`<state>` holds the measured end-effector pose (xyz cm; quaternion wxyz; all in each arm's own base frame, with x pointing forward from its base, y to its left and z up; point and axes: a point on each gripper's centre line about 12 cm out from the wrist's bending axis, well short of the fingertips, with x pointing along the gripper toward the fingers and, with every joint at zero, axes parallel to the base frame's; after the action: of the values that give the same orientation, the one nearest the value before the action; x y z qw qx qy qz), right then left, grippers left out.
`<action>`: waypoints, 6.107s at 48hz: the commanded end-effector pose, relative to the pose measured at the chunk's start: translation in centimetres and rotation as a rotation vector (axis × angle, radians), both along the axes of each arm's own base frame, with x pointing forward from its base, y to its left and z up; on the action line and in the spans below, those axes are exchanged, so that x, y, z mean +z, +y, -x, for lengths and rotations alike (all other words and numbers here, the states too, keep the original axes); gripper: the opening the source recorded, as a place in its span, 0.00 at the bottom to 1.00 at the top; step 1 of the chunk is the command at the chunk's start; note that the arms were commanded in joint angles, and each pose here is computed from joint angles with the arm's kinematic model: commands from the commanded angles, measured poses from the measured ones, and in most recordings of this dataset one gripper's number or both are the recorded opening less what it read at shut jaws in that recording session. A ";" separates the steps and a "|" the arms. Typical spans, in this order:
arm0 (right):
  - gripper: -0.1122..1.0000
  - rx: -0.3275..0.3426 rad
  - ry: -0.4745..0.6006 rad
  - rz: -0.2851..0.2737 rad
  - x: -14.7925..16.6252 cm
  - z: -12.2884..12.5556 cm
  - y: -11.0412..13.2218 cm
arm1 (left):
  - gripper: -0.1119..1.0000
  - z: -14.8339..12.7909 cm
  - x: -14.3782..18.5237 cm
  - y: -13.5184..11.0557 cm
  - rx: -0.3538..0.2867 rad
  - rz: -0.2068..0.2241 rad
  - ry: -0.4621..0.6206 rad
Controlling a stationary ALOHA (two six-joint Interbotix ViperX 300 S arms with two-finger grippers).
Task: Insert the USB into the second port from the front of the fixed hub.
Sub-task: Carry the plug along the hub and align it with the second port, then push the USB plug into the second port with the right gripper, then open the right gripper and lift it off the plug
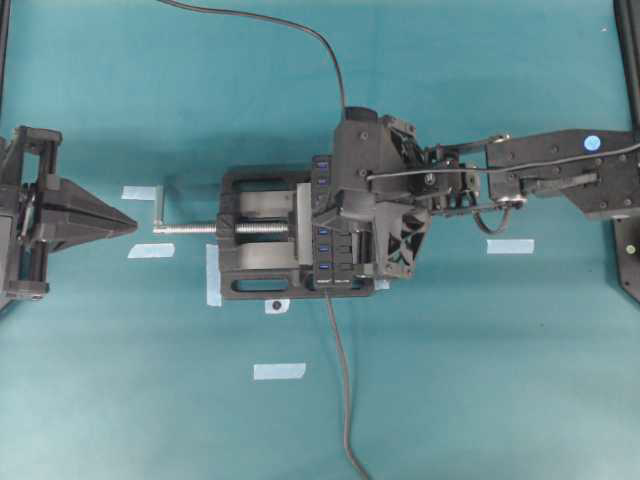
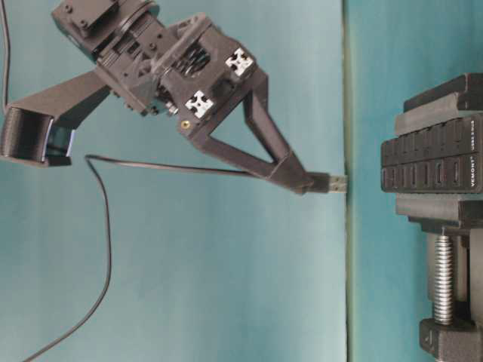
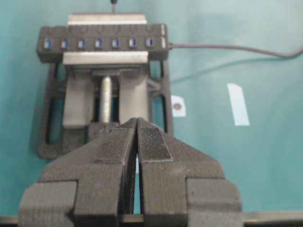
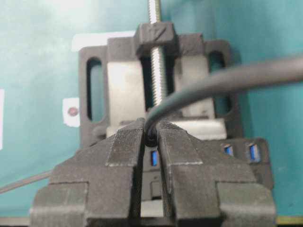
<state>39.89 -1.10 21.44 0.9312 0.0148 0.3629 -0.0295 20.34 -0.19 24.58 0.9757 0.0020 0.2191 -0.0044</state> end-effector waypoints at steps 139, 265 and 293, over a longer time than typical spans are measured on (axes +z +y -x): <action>0.17 0.008 0.099 -0.039 -5.5 -1.0 1.6 | 0.10 0.3 0.5 0.0 0.002 0.002 -0.034; 0.86 -0.045 0.084 -0.117 -4.9 -0.5 2.2 | 0.10 0.6 0.8 0.0 0.003 0.003 -0.054; 0.86 -0.052 0.065 -0.097 -4.1 -0.2 1.2 | 0.10 0.6 0.9 0.0 0.003 0.003 -0.055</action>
<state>40.07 0.03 15.20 0.9039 0.0681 0.4205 -0.0395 19.53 -0.19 24.91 0.9796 -0.0003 0.2011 -0.0039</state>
